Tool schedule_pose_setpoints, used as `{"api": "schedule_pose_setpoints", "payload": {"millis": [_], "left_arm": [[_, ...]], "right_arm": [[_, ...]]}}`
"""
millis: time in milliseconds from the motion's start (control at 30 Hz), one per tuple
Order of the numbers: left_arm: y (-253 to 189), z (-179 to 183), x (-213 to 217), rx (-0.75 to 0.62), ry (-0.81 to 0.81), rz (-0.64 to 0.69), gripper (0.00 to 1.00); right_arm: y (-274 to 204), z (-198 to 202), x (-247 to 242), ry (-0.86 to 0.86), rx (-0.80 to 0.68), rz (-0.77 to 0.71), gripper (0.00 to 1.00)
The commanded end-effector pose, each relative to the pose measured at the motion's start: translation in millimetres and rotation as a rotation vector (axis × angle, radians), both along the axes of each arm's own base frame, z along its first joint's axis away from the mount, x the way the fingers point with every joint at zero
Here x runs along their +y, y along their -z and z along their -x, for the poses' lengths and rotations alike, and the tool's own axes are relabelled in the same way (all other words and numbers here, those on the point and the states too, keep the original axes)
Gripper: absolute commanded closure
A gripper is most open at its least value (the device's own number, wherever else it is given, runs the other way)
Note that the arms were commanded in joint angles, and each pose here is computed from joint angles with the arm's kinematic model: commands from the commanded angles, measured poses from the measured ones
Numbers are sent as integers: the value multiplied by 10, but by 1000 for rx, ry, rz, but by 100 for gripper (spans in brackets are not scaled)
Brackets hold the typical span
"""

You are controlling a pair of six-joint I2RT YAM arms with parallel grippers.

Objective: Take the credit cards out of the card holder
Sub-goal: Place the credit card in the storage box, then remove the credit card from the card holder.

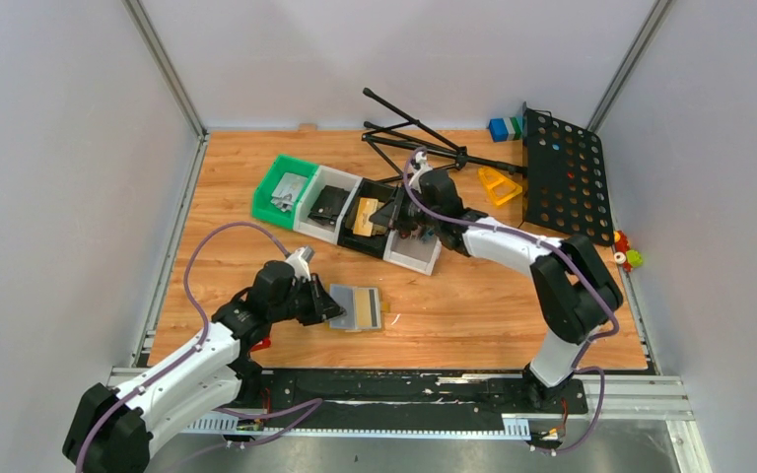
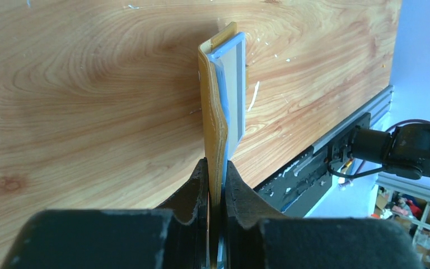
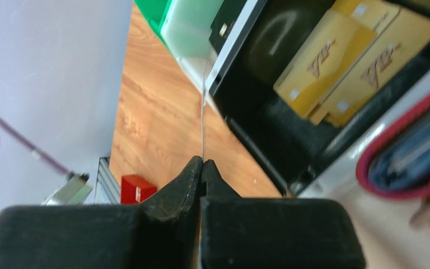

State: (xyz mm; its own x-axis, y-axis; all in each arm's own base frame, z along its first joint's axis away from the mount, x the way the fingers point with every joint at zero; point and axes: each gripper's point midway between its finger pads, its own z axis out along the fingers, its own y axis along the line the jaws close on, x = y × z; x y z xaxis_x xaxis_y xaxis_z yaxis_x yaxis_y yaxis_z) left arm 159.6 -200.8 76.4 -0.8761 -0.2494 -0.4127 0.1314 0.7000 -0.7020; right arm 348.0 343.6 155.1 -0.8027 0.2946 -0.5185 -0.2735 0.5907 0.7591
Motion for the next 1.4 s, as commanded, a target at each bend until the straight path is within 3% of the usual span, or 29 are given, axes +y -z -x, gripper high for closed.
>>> {"api": "schedule_pose_setpoints", "payload": {"millis": [0, 200, 333, 467, 600, 667, 733, 800, 1067, 1367], "left_arm": [[-156, -125, 7, -77, 4, -20, 100], [-173, -153, 13, -90, 5, -33, 100], [-185, -163, 10, -89, 11, -43, 100], [-198, -159, 9, -91, 15, -41, 100], [-289, -161, -42, -109, 24, -1, 100], [-392, -160, -107, -127, 37, 50, 100], [-524, -150, -184, -150, 59, 111, 100], [-656, -129, -259, -168, 88, 170, 100], [-1190, -36, -471, -239, 190, 375, 100], [-1632, 49, -526, -291, 228, 515, 100]], "right_arm": [[18, -383, 65, 40, -73, 74, 100], [197, -575, 76, 68, -67, 148, 100], [95, -631, 98, 49, -109, 167, 69], [-181, -532, 11, 26, -180, 177, 50], [-359, -166, -101, -55, -225, 162, 40], [-318, 80, -209, -85, -213, 163, 29], [-311, 325, -319, -112, -206, 149, 11], [-315, 568, -422, -142, -207, 131, 2], [-393, 1360, -674, -257, -161, 30, 0], [-479, 1843, -750, -312, -131, -170, 0]]}}
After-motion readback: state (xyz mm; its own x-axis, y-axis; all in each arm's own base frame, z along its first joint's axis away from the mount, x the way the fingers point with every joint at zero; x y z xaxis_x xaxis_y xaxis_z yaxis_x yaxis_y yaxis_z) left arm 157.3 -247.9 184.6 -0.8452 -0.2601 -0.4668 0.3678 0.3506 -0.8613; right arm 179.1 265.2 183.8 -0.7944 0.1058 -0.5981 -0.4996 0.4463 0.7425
